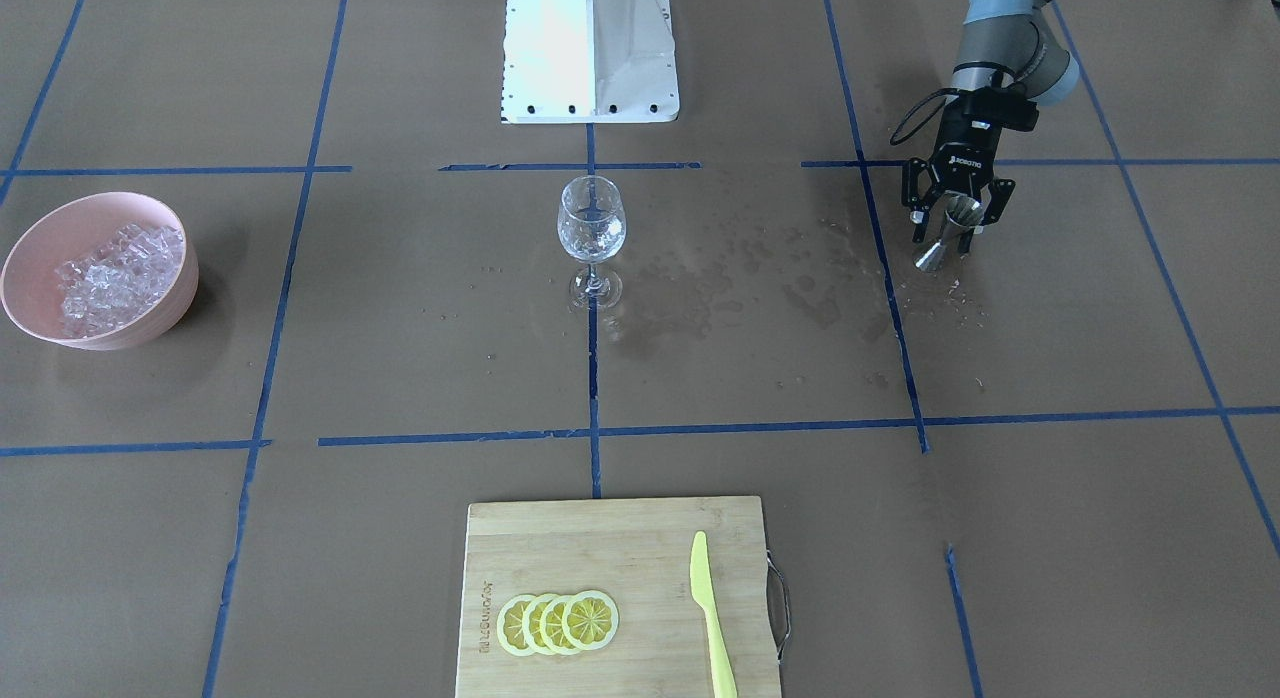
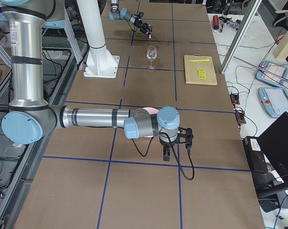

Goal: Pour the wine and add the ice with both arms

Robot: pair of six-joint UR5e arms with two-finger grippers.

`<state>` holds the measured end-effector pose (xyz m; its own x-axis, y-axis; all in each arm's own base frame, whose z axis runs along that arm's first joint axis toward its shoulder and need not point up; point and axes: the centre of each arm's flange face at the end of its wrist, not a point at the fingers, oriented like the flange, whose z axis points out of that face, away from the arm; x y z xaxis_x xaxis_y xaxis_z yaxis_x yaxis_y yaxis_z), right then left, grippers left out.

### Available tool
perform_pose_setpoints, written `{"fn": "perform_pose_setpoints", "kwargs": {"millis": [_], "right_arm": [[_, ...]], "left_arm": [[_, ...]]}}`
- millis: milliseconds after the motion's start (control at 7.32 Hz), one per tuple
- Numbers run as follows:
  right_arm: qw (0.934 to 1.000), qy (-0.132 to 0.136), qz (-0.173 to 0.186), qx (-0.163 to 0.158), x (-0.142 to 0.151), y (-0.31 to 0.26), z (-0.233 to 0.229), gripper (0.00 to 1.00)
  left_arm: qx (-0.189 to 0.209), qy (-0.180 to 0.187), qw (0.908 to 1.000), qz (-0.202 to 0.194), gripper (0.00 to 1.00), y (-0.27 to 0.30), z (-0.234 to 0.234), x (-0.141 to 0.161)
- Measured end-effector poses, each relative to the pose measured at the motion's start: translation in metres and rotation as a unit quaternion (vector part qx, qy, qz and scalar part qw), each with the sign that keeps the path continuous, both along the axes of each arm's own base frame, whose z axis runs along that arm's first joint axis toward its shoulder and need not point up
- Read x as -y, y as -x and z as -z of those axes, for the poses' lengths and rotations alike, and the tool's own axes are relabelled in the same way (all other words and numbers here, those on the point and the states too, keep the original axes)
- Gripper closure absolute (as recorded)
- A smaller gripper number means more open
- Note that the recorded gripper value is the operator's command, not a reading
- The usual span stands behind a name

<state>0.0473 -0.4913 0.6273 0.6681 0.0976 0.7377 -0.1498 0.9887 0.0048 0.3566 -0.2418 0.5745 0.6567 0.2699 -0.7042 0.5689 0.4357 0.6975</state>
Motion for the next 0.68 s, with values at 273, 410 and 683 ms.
{"fn": "perform_pose_setpoints", "kwargs": {"millis": [273, 410, 683], "right_arm": [[1.0, 0.0, 0.0, 0.0, 0.0, 0.0, 0.0, 0.0], [1.0, 0.0, 0.0, 0.0, 0.0, 0.0, 0.0, 0.0], [1.0, 0.0, 0.0, 0.0, 0.0, 0.0, 0.0, 0.0]], "left_arm": [[0.005, -0.004, 0.9999, -0.016, 0.01, -0.002, 0.005, -0.005], [0.016, -0.01, 0.9993, -0.032, 0.01, -0.002, 0.008, -0.008], [0.046, -0.015, 0.9952, -0.085, 0.01, 0.011, 0.007, -0.015]]}}
